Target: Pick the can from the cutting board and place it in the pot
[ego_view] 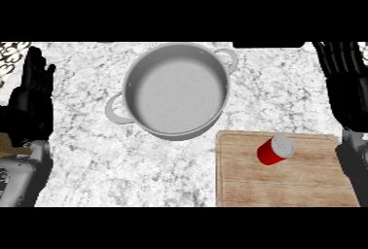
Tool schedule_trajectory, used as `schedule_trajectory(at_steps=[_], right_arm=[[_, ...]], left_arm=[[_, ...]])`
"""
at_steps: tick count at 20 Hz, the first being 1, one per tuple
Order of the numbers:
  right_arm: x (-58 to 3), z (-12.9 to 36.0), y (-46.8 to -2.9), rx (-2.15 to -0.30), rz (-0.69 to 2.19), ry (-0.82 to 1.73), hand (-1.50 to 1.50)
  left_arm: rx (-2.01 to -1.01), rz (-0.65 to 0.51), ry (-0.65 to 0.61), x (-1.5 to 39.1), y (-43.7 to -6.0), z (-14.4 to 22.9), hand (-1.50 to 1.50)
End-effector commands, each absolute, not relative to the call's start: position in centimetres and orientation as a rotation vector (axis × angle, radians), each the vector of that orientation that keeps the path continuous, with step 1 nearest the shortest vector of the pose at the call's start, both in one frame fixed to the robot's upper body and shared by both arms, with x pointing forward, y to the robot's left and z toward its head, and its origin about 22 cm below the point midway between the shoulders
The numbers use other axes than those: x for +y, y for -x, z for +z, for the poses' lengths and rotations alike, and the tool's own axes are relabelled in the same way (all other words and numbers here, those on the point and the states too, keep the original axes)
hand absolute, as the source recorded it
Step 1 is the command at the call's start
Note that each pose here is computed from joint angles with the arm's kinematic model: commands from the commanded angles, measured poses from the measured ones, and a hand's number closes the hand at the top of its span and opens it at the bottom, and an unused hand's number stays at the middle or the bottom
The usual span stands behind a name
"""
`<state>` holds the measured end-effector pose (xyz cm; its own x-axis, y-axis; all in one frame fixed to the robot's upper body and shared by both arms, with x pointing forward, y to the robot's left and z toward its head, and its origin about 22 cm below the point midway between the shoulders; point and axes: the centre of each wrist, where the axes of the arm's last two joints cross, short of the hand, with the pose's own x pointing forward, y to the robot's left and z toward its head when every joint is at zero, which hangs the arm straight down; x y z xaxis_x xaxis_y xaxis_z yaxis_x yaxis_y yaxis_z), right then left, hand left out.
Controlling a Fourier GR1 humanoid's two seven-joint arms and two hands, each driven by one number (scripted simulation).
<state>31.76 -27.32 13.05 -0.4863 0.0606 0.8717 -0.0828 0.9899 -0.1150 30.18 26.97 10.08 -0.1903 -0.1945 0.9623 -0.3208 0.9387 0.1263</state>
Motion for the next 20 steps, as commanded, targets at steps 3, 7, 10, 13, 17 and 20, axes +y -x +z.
schedule_trajectory(at_steps=[3,7,10,13,17,20], right_arm=[[-25.1,9.5,-29.8,-1.889,0.305,-0.028,1.5],[-30.6,13.2,-30.6,-1.815,0.722,0.568,1.5],[-27.8,8.1,-28.6,-1.908,0.22,0.694,-1.5],[-23.2,5.9,-24.6,-1.953,0.259,0.679,-1.5],[-22.8,8.3,-20.8,-1.908,0.368,0.771,-1.5],[-22.4,9.5,-19.6,-1.752,0.55,0.808,-1.5]], left_arm=[[-1.556,-0.035,-0.517,31.1,-29.1,5.9,0.0],[-1.317,-0.063,-0.555,32.7,-26.8,2.3,0.0],[-1.187,-0.053,-0.563,34.0,-25.5,1.0,0.0],[-1.138,-0.084,-0.532,34.9,-24.9,1.5,0.0],[-1.153,-0.079,-0.53,32.5,-25.5,1.5,0.0],[-1.153,-0.074,-0.553,34.2,-25.4,1.6,0.0]])
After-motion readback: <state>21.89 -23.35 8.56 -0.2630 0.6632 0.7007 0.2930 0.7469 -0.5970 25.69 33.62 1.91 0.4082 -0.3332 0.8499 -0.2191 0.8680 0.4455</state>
